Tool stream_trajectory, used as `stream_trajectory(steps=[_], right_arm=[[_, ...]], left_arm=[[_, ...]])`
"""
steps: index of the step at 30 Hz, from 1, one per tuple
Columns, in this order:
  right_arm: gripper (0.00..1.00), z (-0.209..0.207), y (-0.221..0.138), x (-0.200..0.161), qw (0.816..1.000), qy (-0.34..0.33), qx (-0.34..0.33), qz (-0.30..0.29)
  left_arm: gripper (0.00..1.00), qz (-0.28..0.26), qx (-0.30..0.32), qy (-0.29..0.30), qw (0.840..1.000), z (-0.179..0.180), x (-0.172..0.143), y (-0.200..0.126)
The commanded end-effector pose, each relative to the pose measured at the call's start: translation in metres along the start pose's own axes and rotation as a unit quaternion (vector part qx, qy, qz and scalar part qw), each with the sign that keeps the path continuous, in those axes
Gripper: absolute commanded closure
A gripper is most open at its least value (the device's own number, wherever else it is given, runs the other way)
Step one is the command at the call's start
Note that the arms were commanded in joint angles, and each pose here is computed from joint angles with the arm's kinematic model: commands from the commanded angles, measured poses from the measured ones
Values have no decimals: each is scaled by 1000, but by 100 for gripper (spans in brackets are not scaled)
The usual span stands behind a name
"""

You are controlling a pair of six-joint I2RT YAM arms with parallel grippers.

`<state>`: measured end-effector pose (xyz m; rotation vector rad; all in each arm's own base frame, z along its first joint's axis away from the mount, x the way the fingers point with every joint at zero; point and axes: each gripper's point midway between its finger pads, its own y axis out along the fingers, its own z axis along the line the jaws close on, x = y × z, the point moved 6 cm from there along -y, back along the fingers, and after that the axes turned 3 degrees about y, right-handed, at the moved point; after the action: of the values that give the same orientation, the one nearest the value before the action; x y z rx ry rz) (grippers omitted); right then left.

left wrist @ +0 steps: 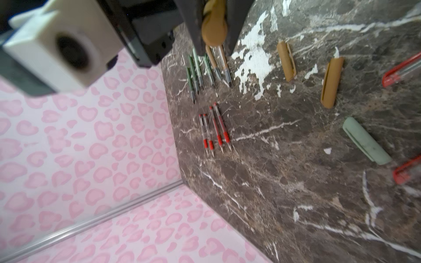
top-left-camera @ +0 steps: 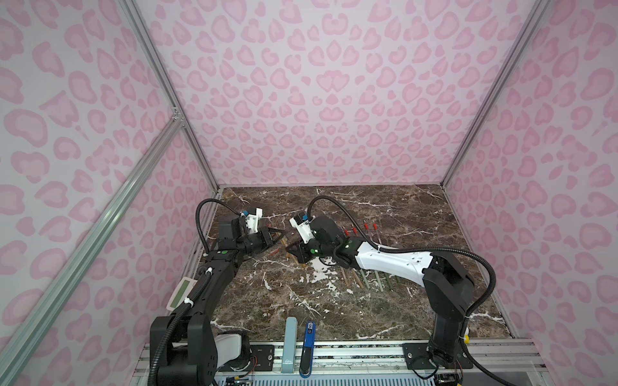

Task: Remove pen caps from pens
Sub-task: Open the pen cap on the pen, then place the pen cap at the middle-left of the table, then place the pen at the center of the table.

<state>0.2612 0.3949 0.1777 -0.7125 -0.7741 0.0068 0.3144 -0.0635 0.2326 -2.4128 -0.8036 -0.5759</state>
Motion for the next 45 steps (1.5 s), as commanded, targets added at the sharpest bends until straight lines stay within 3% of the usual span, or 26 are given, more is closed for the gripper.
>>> stream_trajectory(steps=[1, 8, 14, 17, 20, 27, 36, 45], right_arm=[[100, -33, -3, -39, 995, 39, -67, 61], [100, -46, -27, -47, 993, 41, -94, 60], [100, -62, -42, -59, 988, 69, -128, 59], [100, -78, -41, -67, 982, 95, -151, 64], [100, -87, -40, -75, 976, 120, -167, 67], [100, -106, -38, -89, 962, 130, -228, 75], [87, -117, -30, -98, 954, 128, -255, 92], [64, -110, -42, -87, 957, 110, -257, 71]], left_arm=[[97, -56, -6, 38, 998, -9, 24, -8], [97, -56, 10, 45, 997, 1, 23, -9], [97, -46, 145, 61, 986, 43, 10, -9], [97, -48, 200, 38, 978, 69, 3, -3], [97, -29, 215, 16, 976, 79, -5, 5], [97, 44, 241, 69, 967, 82, -38, 29], [96, 88, 282, 56, 954, 106, -75, 45], [93, 114, 294, 41, 948, 115, -91, 58]])
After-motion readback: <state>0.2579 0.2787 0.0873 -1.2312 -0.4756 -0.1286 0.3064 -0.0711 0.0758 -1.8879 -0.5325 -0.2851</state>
